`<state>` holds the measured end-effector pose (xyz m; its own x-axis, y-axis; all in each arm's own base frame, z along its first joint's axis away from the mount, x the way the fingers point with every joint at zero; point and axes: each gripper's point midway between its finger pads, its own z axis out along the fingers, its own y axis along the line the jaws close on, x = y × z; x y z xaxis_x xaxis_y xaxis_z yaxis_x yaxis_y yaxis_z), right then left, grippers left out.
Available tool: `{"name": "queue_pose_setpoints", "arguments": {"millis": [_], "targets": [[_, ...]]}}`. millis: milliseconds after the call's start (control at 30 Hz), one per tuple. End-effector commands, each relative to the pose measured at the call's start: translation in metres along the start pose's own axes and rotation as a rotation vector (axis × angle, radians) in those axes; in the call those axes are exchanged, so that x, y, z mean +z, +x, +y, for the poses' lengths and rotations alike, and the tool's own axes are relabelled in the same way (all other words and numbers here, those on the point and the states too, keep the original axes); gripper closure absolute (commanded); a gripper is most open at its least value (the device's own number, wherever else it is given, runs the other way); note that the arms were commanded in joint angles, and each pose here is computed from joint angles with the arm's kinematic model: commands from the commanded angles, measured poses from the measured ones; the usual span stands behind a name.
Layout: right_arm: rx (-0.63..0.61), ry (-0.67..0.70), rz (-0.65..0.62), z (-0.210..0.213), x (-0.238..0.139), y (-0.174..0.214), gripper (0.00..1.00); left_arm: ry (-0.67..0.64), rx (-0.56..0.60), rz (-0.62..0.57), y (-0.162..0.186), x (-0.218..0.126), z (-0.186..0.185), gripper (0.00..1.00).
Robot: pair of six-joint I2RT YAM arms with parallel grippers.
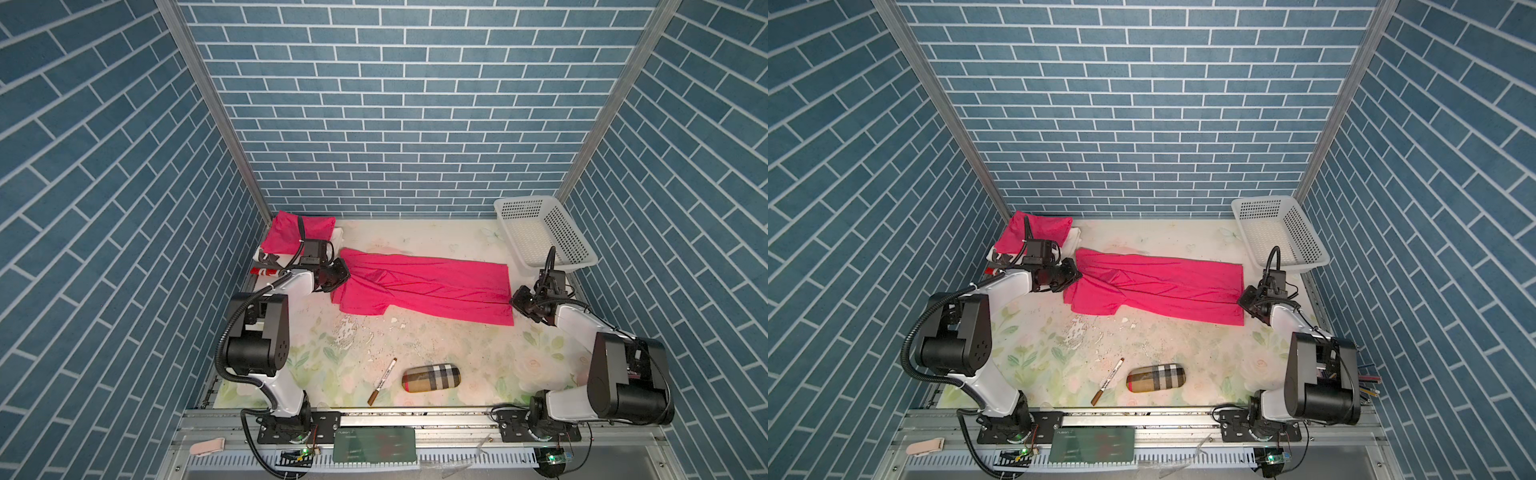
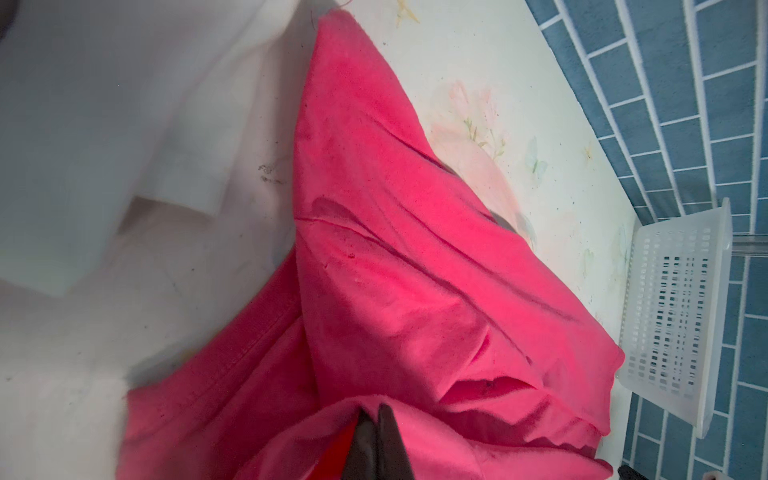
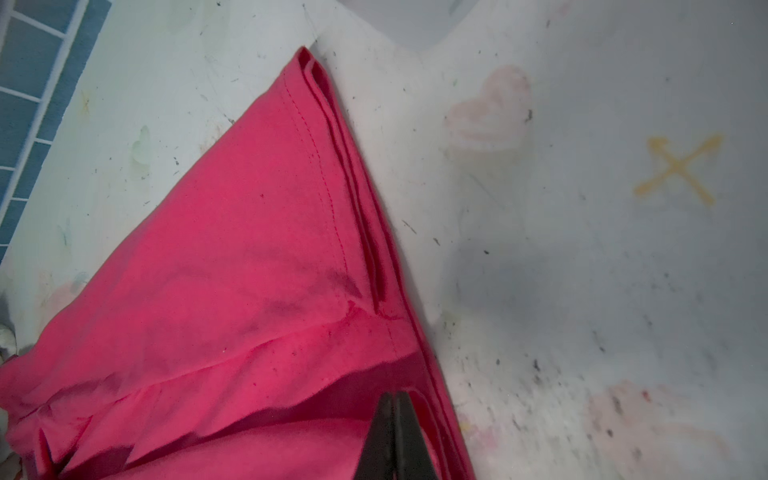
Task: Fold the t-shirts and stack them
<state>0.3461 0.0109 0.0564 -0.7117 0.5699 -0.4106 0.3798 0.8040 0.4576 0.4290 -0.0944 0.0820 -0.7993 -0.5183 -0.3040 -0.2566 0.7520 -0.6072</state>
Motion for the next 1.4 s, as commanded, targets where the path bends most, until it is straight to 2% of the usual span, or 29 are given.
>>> {"name": "queue_pose_setpoints", "arguments": {"millis": [0,167,433,567,700,767,867,1067,1367], "targets": [[-0.015,-0.021,-0.01,0.005,0.002,-0.008,0.97,-0.007,0.002,-0.014,-0.007,0.002,-0.003,1.0],[-0.011,-0.028,-0.005,0.006,0.002,-0.009,0.96,-0.02,0.008,-0.01,-0.008,0.003,-0.002,1.0],[-0.011,-0.035,0.032,-0.002,0.002,0.01,0.69,-0.02,0.01,0.001,-0.003,0.004,0.002,1.0],[-0.001,-0.054,0.068,-0.004,0.009,0.023,0.67,-0.013,0.009,0.001,-0.004,0.005,0.0,1.0],[0.007,-0.074,0.071,-0.002,0.01,0.026,0.77,-0.008,0.01,0.004,-0.003,0.005,0.0,1.0],[0.007,-0.072,0.062,-0.002,0.008,0.024,0.89,-0.008,0.008,0.007,-0.002,0.005,0.0,1.0],[-0.003,-0.069,0.04,0.002,0.002,0.017,1.0,-0.007,0.007,0.007,-0.001,0.004,0.0,1.0],[-0.025,-0.061,-0.014,0.009,-0.008,-0.006,1.0,-0.002,0.015,-0.003,-0.007,0.0,-0.005,1.0],[-0.008,-0.055,-0.018,0.009,0.005,-0.022,1.0,-0.008,0.012,-0.002,-0.016,0.007,-0.008,1.0]]}}
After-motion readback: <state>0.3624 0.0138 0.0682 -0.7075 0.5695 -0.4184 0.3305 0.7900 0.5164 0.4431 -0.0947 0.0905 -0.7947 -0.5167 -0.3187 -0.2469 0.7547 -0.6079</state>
